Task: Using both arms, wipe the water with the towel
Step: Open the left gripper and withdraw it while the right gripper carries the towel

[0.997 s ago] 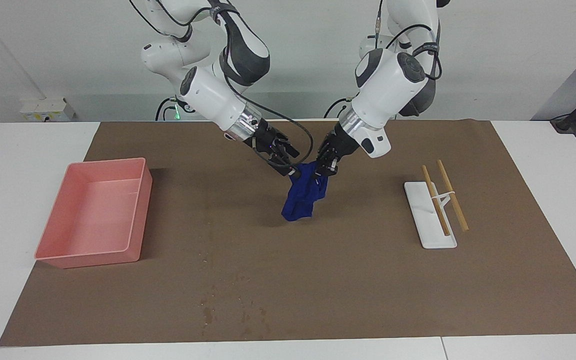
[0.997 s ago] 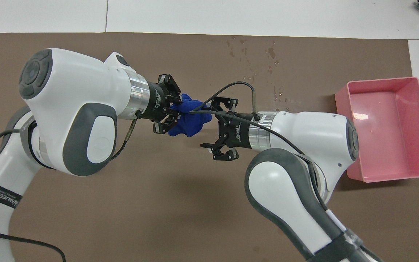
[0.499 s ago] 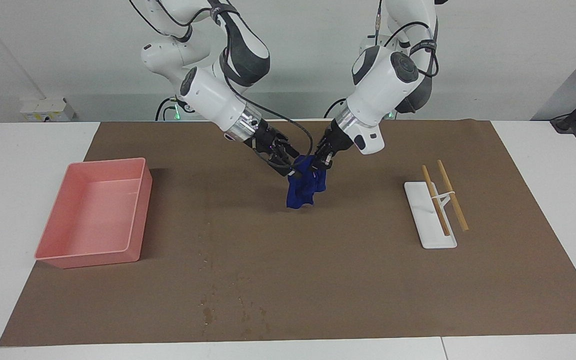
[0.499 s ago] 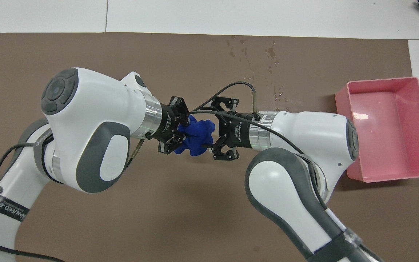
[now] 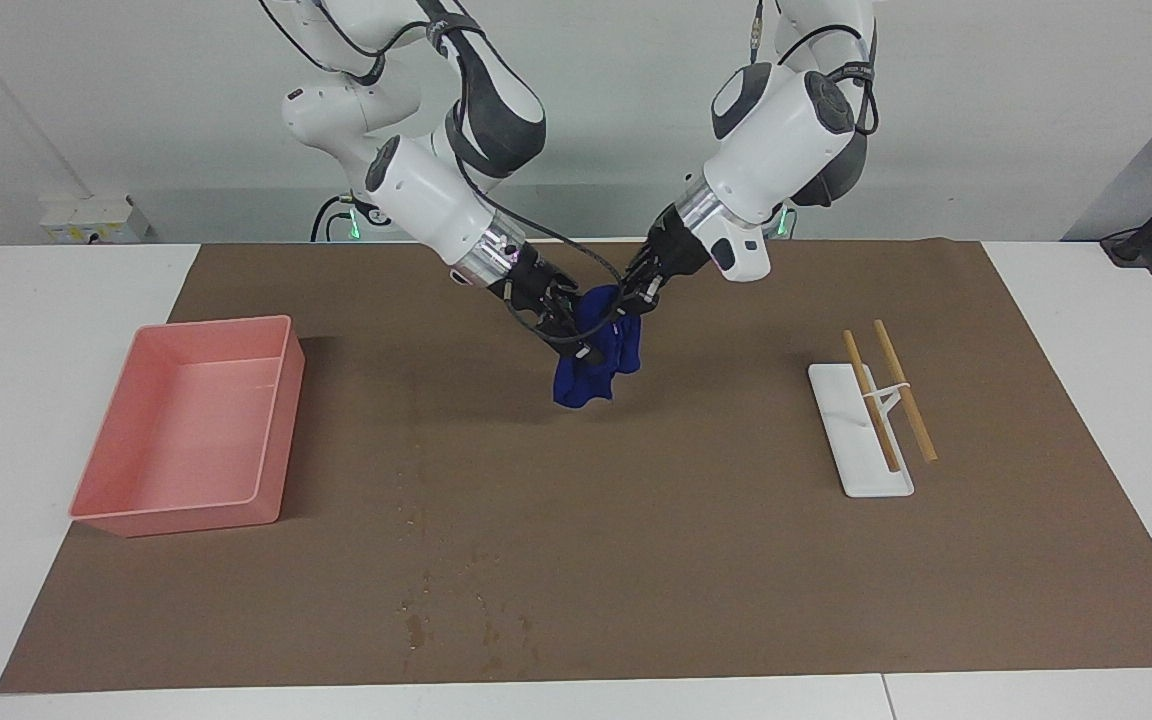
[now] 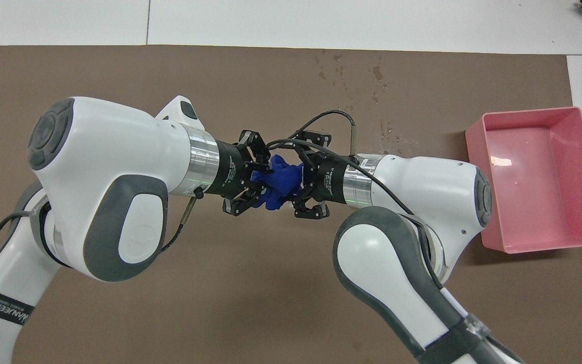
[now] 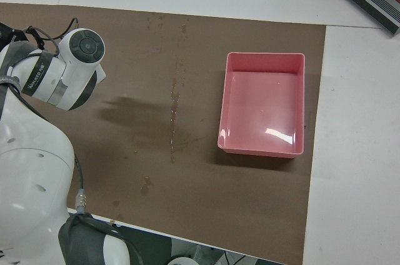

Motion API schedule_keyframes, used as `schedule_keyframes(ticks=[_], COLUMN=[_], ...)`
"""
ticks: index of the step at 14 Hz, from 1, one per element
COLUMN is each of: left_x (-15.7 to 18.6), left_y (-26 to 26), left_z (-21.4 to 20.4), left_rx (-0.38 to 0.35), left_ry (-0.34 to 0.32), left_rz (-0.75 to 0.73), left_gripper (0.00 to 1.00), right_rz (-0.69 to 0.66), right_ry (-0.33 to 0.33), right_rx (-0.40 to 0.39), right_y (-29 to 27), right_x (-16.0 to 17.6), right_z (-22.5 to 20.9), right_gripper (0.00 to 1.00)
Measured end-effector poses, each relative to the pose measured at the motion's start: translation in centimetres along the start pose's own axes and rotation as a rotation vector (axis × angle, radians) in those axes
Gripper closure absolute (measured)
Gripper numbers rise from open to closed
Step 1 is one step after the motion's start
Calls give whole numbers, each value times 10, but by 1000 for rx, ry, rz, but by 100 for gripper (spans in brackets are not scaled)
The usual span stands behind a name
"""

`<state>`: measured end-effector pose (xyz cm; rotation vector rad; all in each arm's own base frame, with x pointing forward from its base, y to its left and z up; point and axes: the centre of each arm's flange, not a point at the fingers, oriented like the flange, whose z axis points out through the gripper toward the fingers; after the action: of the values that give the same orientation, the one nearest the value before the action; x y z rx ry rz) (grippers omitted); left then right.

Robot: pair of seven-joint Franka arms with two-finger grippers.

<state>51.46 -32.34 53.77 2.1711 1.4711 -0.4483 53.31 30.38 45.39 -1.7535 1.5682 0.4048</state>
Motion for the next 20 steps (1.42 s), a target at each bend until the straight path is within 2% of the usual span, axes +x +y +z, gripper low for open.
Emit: schedule_keyframes(ticks=[3,5,7,9,10,12,13,16,17,19,20], left_x=[-1,1,2,2,2,2,2,2,2,2,4], left_y=[1,2,3,3,3,3,3,4,6,10,12], left_z=[-1,-1,-1,-2,-1,-1,-1,-5,-8,-17,-21], left_rx=[-16,-27,-35,-37,-36,-36,-38,-49,-57,-67,-68], left_ry=[-23,-23,-22,-22,-22,-22,-22,-15,8,97,136], left_rz=[-8,-12,-13,-13,-14,-14,-13,-2,28,144,205], left_gripper=[79,79,79,79,79,79,73,41,28,4,0], right_rz=[-18,-20,-26,-63,-87,-119,-134,-266,-337,-508,-604], right_ry=[9,11,12,13,14,14,12,-10,-13,30,54], right_rx=[21,29,29,29,29,26,19,-51,-97,-208,-269], right_y=[5,6,5,5,5,5,5,8,9,10,10], right_x=[-9,-10,-10,-9,-8,-8,-8,-2,3,18,27], right_z=[9,9,9,9,9,9,10,12,11,8,4], right_gripper=[0,20,45,63,70,72,75,77,77,77,77])
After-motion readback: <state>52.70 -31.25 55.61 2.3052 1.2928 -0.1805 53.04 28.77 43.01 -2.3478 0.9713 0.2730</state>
